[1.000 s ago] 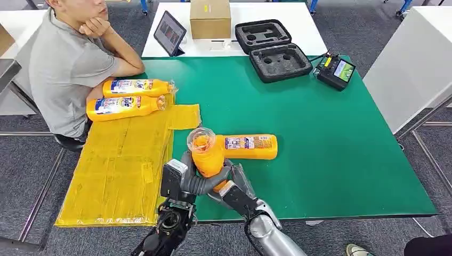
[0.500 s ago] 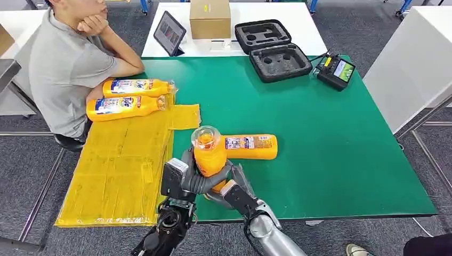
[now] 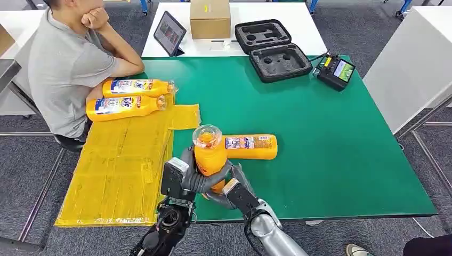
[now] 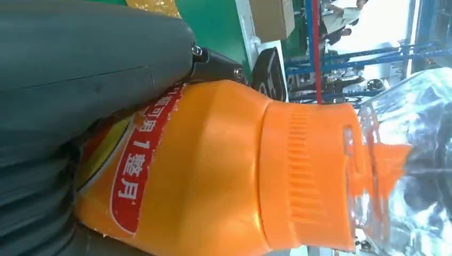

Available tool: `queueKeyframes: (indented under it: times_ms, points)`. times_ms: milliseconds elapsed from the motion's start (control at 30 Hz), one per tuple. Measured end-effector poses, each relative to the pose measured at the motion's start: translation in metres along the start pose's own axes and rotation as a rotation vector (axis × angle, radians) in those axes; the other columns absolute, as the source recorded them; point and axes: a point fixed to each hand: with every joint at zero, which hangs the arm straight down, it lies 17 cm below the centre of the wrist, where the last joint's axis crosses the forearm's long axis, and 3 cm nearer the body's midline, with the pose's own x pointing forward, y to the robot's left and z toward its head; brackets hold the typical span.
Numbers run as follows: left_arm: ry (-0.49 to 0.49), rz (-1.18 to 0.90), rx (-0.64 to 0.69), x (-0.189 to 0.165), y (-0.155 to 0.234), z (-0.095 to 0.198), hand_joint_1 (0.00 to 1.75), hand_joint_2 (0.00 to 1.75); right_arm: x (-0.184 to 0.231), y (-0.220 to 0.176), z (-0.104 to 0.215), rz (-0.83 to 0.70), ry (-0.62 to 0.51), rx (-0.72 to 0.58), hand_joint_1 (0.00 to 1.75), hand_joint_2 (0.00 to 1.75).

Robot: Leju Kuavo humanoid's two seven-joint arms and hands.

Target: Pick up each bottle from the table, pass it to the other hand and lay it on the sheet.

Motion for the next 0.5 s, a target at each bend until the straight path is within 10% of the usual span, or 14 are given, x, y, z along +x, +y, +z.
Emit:
queueKeyframes:
  times_ms: [500]
  points:
    - [-0.069, -0.151, -0.019, 0.009, 0.021, -0.003, 1.75, 1.75, 0.0, -0.008, -0.003, -0.039, 0.012, -0.039, 0.0, 1.75]
